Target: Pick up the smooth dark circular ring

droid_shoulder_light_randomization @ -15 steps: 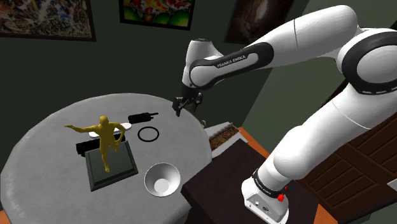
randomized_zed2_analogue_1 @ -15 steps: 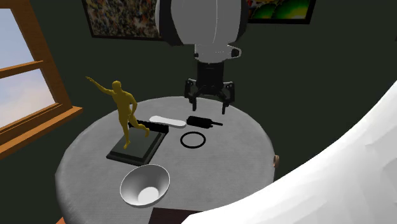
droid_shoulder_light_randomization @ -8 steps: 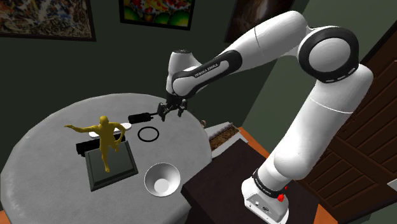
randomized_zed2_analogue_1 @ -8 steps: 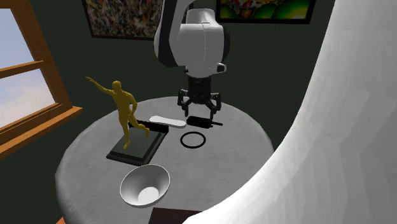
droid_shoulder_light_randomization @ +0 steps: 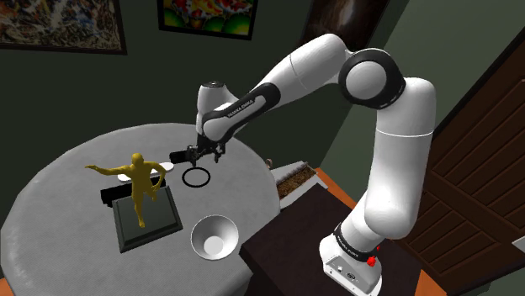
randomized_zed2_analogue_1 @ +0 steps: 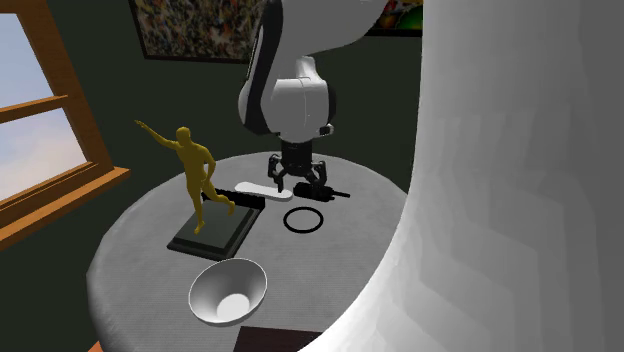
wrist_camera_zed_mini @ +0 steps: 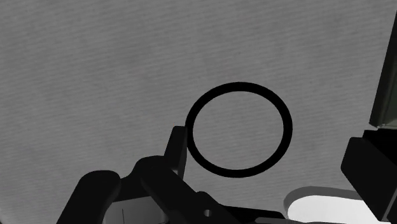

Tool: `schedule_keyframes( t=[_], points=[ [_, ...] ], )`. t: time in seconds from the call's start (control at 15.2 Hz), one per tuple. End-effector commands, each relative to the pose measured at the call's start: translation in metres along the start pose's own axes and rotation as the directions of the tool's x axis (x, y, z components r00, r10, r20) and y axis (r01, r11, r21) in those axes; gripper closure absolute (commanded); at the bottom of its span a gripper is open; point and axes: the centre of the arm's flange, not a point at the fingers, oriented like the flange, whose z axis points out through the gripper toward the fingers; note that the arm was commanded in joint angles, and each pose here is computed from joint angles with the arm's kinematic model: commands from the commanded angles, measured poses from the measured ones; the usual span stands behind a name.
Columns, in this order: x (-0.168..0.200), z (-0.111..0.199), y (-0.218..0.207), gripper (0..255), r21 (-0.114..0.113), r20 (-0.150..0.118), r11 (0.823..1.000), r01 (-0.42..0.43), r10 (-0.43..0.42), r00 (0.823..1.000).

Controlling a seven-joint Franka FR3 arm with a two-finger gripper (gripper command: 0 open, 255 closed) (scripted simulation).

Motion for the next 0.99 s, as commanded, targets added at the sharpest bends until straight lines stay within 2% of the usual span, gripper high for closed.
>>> schedule_keyframes(
  t=[0.0,0.53,0.92],
  points=[
    [0.012,0.023,-0.008,0,0.002,-0.002,1.000,-0.009,0.009,1.000],
    [0.069,0.096,-0.057,0,0.012,-0.007,0.999,-0.040,0.040,0.999],
    [0.071,0.125,-0.058,0,0.012,-0.007,0.999,-0.041,0.041,0.999]
  ],
)
